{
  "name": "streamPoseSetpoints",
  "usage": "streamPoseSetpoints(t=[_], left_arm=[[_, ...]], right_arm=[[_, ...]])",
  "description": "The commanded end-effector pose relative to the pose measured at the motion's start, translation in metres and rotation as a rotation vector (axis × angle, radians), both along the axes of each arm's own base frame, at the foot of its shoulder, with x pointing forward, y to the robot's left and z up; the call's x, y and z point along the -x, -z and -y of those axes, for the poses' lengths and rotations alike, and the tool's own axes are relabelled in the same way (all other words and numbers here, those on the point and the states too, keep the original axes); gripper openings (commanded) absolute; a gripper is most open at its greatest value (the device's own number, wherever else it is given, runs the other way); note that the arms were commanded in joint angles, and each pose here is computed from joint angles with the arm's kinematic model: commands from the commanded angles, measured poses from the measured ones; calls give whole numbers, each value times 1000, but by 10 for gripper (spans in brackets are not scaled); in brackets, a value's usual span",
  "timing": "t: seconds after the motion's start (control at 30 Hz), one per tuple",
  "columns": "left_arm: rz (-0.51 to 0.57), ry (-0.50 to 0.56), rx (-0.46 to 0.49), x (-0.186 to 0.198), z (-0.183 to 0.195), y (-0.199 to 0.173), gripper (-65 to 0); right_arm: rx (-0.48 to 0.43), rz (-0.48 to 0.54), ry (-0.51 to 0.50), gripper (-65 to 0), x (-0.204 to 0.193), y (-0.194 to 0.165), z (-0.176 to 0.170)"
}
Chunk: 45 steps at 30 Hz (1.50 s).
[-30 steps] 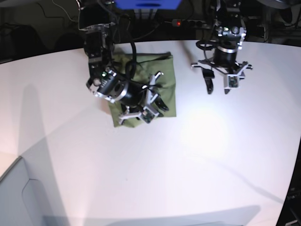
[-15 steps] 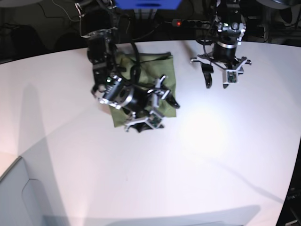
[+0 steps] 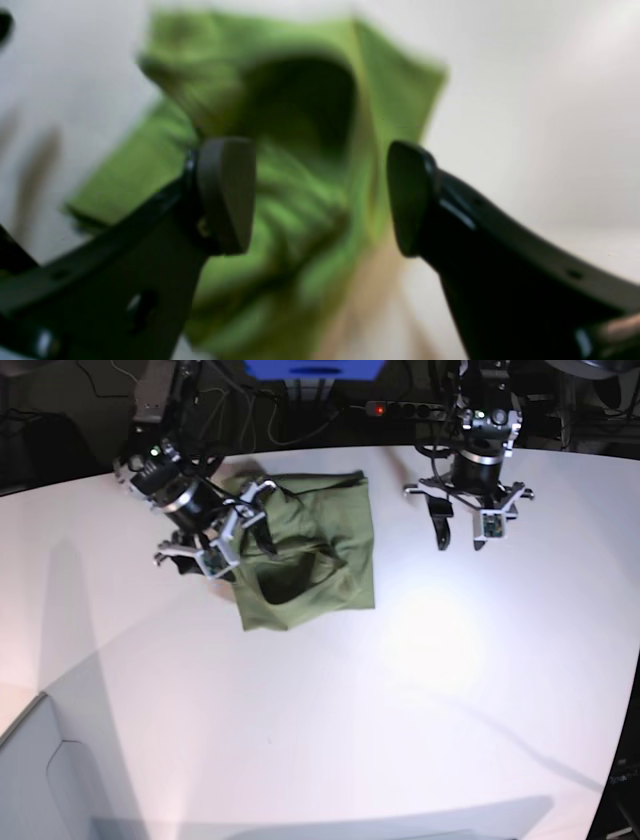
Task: Fold the T-shirt properly
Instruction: 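Press the folded end down with the right gripper and release, then grasp the folded bundle's edge with the right gripper and pull it toward the robot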
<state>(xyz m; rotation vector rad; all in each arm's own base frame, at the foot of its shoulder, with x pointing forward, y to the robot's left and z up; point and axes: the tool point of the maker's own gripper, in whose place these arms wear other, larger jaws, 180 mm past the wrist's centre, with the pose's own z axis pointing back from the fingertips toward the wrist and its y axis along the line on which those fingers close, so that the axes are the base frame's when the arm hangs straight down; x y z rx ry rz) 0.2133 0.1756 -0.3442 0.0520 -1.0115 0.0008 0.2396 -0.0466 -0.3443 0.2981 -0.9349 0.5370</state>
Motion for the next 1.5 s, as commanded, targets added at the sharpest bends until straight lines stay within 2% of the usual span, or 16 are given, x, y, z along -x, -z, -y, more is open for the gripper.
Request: streamPoseSetpoints(t=[0.0,0.63,0.7,0.83,0.87,1.1,1.27,1.4,1.47], left_arm=[[51,7,-7,-7,0,-13,-336],[54,8,-10,-8,-1,-13,-336],[54,8,-10,-8,-1,-13,-336],[57,6,-10,-9,-1,-14,-336],[57,7,-12,-9,-1,-14,-336],[90,-44,-38,-18,-21,-24,-336],[93,-52,-48,-18,-26,-25,-336],[104,-52,-48,-22,-26,-28,-336],[105,-66,-53,-21,-31,-28,-336]], right_arm=[[-46,40,-21,-290,0,-12,-9],[-74,-52,-29,-306,12,17,-15],[-81,-49,-52,-369,14,15,-24],[-101,-62,-100,-627,24,16,-42],[-106,-64,-114,-650,27,15,-47],[-143,-69,-262,-620,53,6,-92],[-117,-64,-438,-610,77,5,-118],[-105,-69,-529,-514,94,7,-129],[-105,-81,-540,-504,100,9,-129]])
